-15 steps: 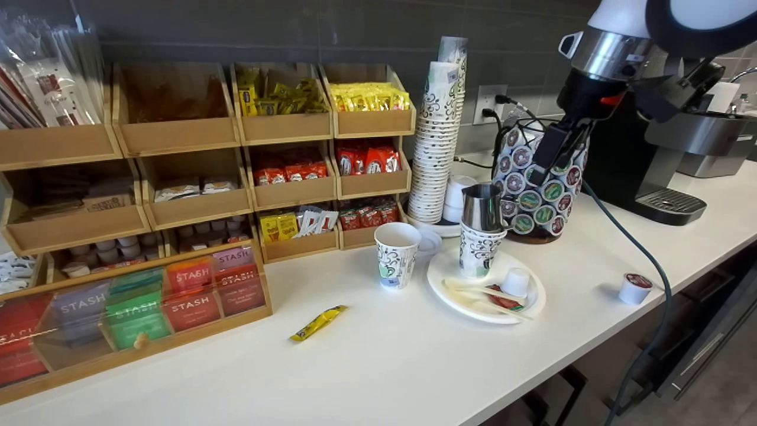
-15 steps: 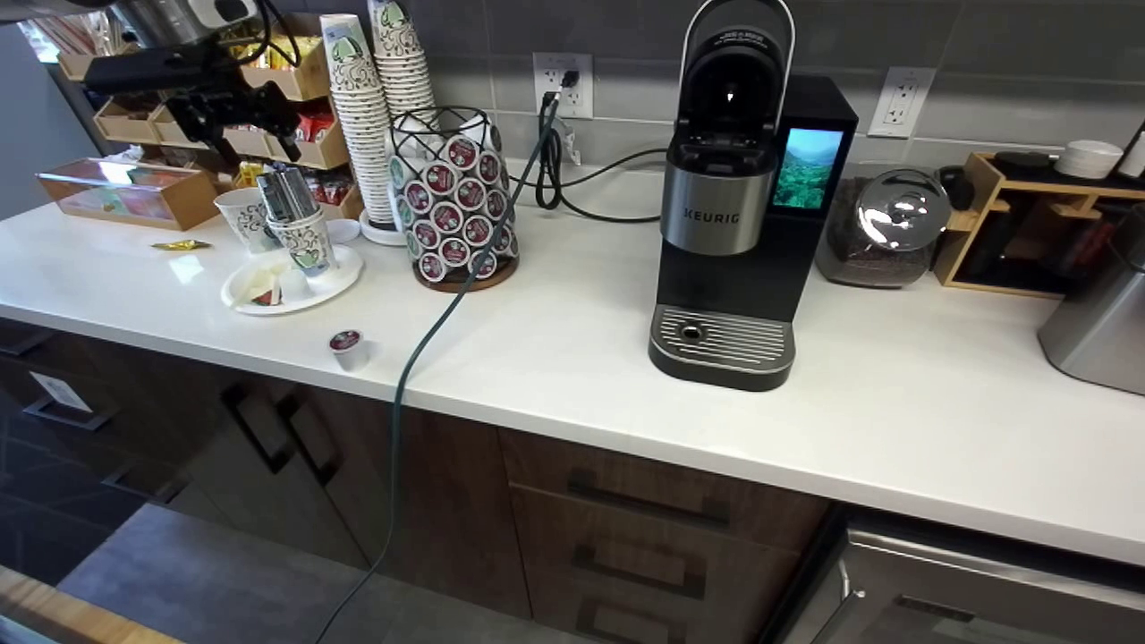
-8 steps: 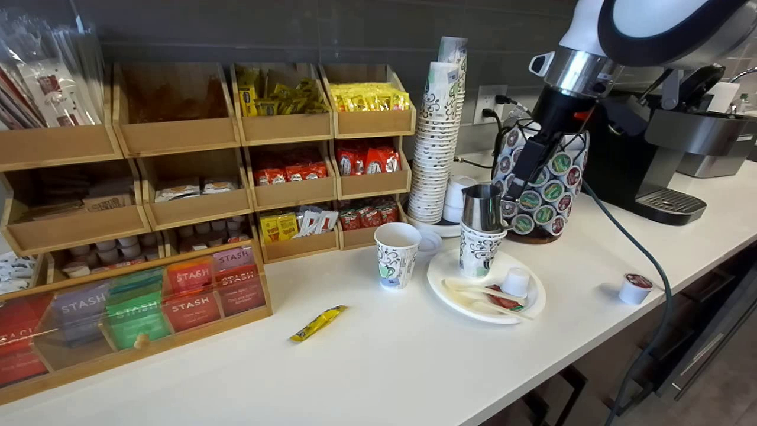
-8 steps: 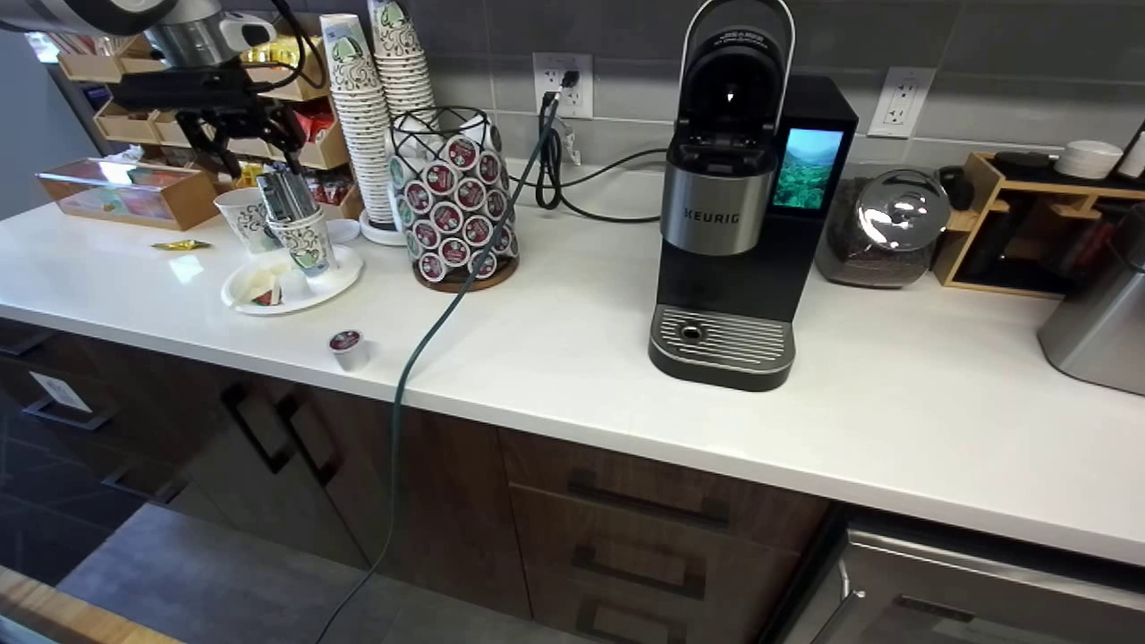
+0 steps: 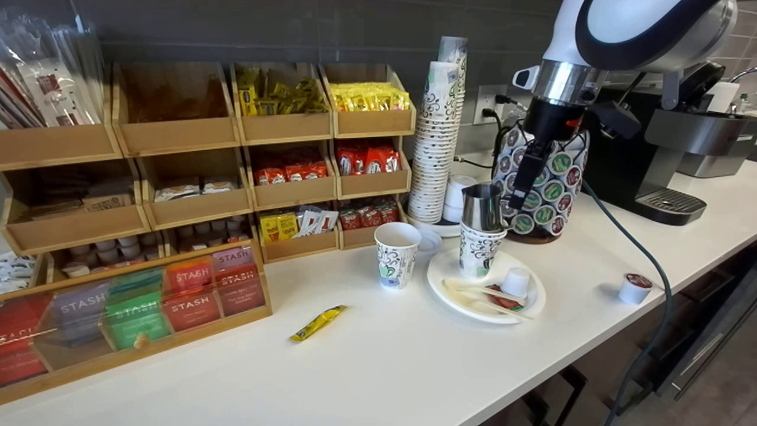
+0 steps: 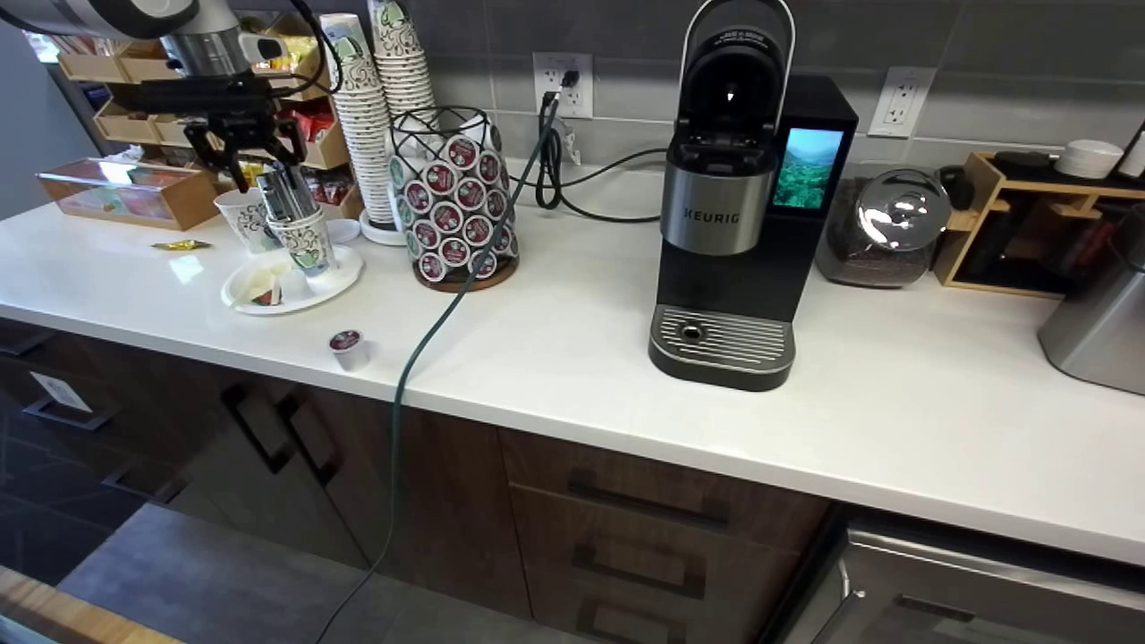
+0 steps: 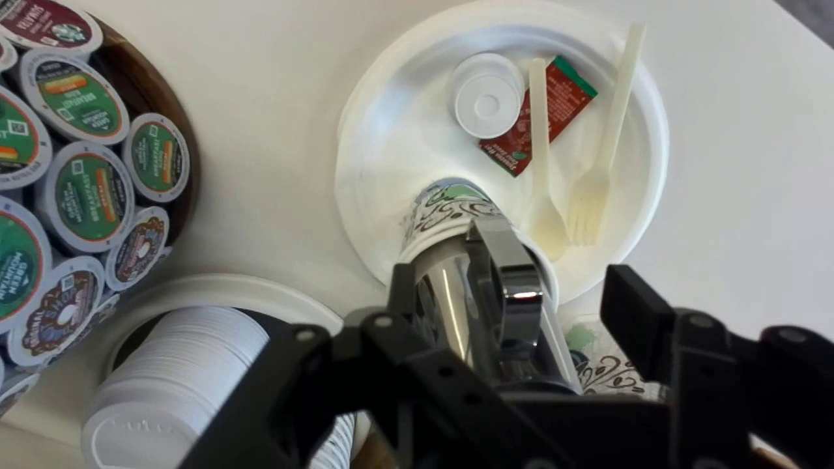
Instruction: Pick up the silver milk jug and put it on the table
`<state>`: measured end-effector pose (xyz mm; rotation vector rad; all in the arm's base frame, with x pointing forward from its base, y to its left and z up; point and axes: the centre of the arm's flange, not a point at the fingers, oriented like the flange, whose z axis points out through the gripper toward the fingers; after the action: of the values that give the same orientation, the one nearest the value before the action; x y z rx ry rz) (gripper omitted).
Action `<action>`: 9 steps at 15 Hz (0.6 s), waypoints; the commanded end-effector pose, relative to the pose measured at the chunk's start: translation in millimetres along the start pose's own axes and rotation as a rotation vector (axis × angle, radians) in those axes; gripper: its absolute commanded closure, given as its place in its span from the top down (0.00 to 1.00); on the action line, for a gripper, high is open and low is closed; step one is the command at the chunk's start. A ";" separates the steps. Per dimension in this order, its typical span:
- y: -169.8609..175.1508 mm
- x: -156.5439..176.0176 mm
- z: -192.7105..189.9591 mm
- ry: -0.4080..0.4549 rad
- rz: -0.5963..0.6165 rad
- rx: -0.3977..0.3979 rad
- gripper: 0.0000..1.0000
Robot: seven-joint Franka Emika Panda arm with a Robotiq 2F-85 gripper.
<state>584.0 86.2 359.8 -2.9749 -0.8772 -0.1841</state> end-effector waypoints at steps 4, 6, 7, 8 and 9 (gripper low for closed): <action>2.8 18.3 6.1 -0.018 -0.036 0.010 0.59; 4.2 21.7 7.3 -0.019 -0.037 0.004 0.52; 4.8 22.7 7.9 -0.020 -0.037 0.002 0.48; 5.4 23.7 8.1 -0.019 -0.037 0.000 0.41; 5.9 24.9 7.9 -0.018 -0.037 0.000 0.33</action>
<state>599.6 93.6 356.5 -2.9641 -0.9149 -0.1957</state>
